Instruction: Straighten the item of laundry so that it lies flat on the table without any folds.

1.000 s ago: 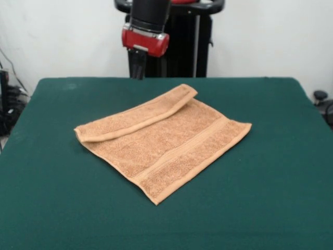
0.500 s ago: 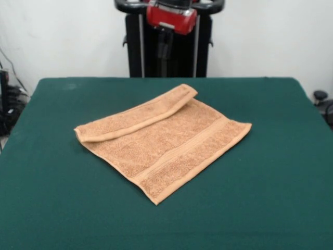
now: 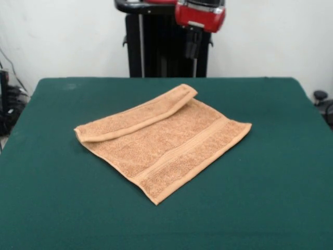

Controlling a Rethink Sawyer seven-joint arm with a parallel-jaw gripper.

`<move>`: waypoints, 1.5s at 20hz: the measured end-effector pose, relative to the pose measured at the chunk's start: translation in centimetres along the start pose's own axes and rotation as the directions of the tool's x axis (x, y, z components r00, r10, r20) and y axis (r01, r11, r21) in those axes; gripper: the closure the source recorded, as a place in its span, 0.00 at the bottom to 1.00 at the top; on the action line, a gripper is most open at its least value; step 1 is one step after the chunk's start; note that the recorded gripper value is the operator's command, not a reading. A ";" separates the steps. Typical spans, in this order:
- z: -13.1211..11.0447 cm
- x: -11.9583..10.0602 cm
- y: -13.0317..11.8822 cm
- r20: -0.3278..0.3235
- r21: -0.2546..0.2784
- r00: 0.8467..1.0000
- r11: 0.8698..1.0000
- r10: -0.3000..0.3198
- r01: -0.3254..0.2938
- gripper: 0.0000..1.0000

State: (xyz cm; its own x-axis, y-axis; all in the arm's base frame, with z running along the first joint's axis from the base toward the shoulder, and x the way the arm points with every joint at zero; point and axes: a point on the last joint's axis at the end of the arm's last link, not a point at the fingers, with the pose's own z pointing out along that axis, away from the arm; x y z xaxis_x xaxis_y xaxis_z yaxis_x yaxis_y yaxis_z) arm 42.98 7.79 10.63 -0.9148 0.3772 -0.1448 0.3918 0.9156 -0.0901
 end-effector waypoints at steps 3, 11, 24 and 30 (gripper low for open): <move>0.2 0.4 1.0 -0.008 -0.002 1.000 1.000 0.003 -0.003 1.00; 2.8 1.9 3.5 -0.042 0.009 0.999 1.000 0.008 -0.007 1.00; 8.4 3.7 2.6 -0.026 0.040 1.000 0.999 -0.003 0.004 1.00; 9.2 4.4 2.3 -0.045 0.050 0.999 0.999 -0.006 0.009 1.00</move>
State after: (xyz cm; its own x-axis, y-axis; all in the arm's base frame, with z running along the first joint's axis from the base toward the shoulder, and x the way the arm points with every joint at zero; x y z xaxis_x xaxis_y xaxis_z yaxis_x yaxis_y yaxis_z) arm 40.72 10.30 0.76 -0.9208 0.3771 -0.0999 0.3882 0.9107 -0.1410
